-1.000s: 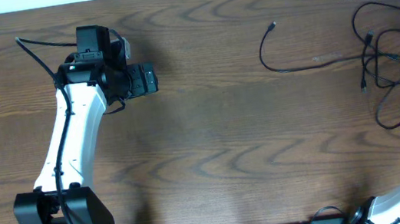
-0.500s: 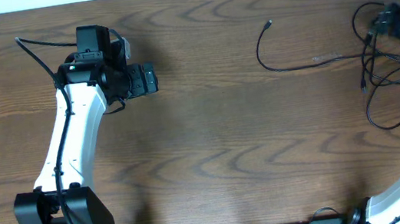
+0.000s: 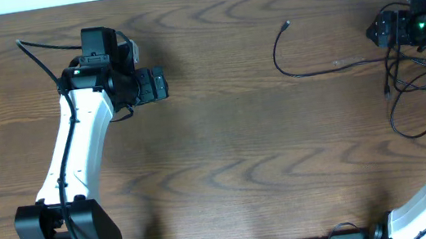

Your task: Untangle cables

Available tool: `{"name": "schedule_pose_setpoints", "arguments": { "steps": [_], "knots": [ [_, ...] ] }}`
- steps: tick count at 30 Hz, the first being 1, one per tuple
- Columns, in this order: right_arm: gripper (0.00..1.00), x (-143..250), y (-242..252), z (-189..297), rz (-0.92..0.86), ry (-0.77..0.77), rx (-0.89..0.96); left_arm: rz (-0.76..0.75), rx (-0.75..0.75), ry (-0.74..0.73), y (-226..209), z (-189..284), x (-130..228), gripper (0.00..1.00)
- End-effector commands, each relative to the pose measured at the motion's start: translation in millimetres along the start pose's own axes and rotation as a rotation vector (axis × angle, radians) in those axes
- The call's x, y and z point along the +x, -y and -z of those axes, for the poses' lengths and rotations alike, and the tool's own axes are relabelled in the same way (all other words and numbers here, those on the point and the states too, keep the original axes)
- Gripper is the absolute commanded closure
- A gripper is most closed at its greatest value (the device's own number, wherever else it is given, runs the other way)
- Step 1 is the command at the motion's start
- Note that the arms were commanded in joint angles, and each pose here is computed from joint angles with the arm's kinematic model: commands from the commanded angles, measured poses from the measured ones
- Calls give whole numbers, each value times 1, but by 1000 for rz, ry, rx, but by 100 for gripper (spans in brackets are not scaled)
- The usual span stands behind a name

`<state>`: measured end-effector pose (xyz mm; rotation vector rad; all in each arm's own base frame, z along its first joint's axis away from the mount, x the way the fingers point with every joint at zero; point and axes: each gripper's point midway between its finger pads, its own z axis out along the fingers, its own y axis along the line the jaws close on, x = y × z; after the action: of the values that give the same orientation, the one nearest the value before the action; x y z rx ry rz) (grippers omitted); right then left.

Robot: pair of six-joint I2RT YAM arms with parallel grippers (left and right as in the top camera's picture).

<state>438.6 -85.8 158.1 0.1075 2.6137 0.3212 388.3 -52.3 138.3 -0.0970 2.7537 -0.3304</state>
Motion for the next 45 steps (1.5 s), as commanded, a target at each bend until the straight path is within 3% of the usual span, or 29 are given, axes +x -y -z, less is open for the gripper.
{"name": "schedule_pose_setpoints", "arguments": {
  "steps": [1,22,33,38,45],
  "knots": [
    [1,5,-2,-7,16,-23,-3,2,-12,18,-2,4,-5,2],
    [1,2,-6,2,24,-4,0,2,-12,19,-2,4,-5,2],
    [1,-24,-94,175,234,404,25,2,-13,18,-3,4,-5,2],
    [1,4,-160,256,379,587,-30,2,-12,18,-2,4,-5,2],
    [1,54,-199,324,513,754,-48,2,-12,19,-2,4,-5,2]
  ]
}}
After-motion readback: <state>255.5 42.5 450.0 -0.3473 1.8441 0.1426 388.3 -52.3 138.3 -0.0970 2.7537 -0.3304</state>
